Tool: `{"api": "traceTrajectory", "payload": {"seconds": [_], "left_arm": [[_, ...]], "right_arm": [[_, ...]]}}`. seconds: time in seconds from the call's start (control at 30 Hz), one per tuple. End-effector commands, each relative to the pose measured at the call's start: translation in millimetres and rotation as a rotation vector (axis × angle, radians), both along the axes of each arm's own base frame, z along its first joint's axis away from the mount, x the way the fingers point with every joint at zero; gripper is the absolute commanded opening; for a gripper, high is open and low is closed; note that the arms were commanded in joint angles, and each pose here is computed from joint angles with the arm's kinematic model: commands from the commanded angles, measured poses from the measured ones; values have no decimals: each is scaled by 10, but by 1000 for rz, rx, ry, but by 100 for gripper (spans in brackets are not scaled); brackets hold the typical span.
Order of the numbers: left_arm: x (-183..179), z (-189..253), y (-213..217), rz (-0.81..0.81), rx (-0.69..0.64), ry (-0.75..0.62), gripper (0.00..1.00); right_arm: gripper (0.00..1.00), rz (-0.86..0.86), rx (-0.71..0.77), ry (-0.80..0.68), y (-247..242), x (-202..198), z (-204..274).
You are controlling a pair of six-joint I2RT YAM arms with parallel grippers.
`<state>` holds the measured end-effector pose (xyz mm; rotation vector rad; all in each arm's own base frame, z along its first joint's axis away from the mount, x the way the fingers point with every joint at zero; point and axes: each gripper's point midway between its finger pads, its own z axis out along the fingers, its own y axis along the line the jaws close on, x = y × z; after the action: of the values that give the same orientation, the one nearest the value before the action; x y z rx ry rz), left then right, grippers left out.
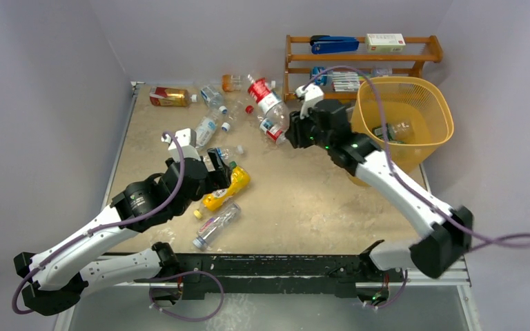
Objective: Put the plastic bottles in the bin
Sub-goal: Pick up the plastic bottle at the center of the board, then place the plastic bottle in the trash bin.
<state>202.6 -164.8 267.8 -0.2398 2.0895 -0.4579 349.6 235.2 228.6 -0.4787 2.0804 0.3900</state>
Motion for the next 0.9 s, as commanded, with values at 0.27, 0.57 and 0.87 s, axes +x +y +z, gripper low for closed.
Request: {"api": "traceTrajectory", "payload": {"seconds": [0.27, 0.57, 0.87], "left_arm": [[62, 41, -91, 1, -41, -24, 83], [97, -34, -194, -22, -24, -11, 83], [96, -11, -208, -26, -35, -14, 83]], "right_arm": [[24, -339, 98, -156, -989, -554, 1453], [25, -629, 39, -173, -1918, -466, 1491], [25, -723, 10, -155, -2422, -248, 1414]]}}
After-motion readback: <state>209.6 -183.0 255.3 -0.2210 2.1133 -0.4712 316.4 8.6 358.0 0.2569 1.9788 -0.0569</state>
